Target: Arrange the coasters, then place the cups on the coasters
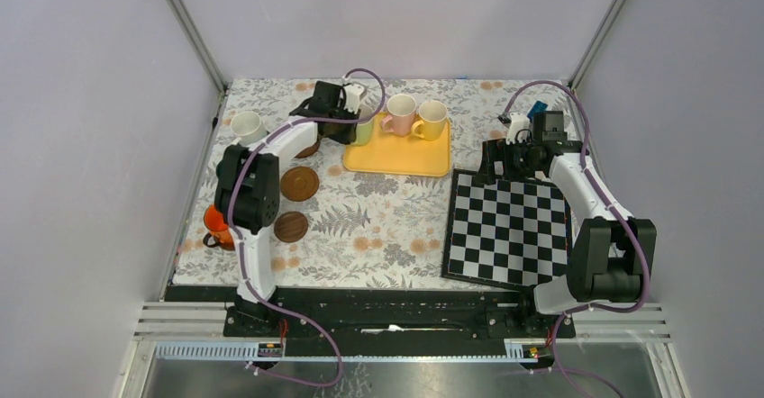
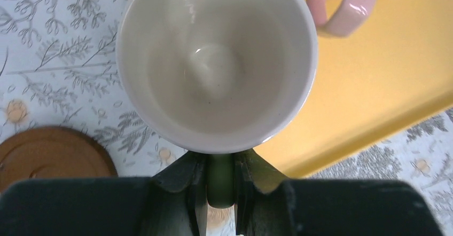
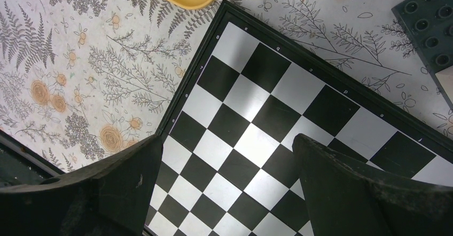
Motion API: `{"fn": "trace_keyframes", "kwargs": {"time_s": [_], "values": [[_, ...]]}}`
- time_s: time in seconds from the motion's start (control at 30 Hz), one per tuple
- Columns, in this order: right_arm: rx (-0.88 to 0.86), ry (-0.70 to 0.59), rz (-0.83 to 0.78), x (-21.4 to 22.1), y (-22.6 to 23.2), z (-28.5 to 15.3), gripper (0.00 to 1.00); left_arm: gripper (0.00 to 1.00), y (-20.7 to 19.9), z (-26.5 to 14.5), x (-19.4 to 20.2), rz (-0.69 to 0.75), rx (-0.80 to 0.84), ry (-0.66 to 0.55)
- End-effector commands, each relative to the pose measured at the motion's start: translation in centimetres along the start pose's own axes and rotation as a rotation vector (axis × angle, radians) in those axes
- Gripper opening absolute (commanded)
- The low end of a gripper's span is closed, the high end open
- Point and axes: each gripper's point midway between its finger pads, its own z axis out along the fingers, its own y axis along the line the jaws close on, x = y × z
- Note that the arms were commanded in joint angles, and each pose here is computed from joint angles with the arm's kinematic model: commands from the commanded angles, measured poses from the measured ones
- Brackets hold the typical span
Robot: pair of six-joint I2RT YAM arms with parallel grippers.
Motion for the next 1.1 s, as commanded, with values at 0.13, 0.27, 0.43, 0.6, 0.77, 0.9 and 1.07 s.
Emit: {"fn": "trace_keyframes", "kwargs": {"time_s": [0.13, 0.27, 0.43, 0.6, 0.77, 0.9, 1.07], "values": [[-0.001, -0.046, -0.043, -1.2, 0.9, -1.3, 0.98, 0.00, 2.5, -10.2, -7.8, -0.046, -0.059, -0.315], [-0.010, -0.058, -0.045, -1.4, 1.2, -1.6, 0.98, 0.00, 5.4, -12.3, -6.3, -0.095, -0.109, -0.328], [-0.035, -0.056, -0.034, -1.0, 1.8, -1.7, 0.98, 0.00, 8.5, -13.7, -3.8, -0.144, -0.178, -0.333], [-0.033, -0.062, -0.038, -0.7, 1.9, -1.9, 0.98, 0.00, 10.5, -13.7, -1.8, -0.179, -0.212, -0.325], [-0.038, -0.066, -0.038, -0.6, 2.1, -2.0, 0.98, 0.00, 11.4, -12.9, -0.4, -0.181, -0.230, -0.302], [-0.039, -0.064, -0.040, -0.6, 2.1, -2.0, 0.98, 0.00, 12.8, -12.4, 0.7, -0.191, -0.253, -0.283], [-0.044, -0.061, -0.036, -0.6, 2.1, -1.9, 0.98, 0.00, 13.7, -11.6, 0.9, -0.197, -0.253, -0.282]]}}
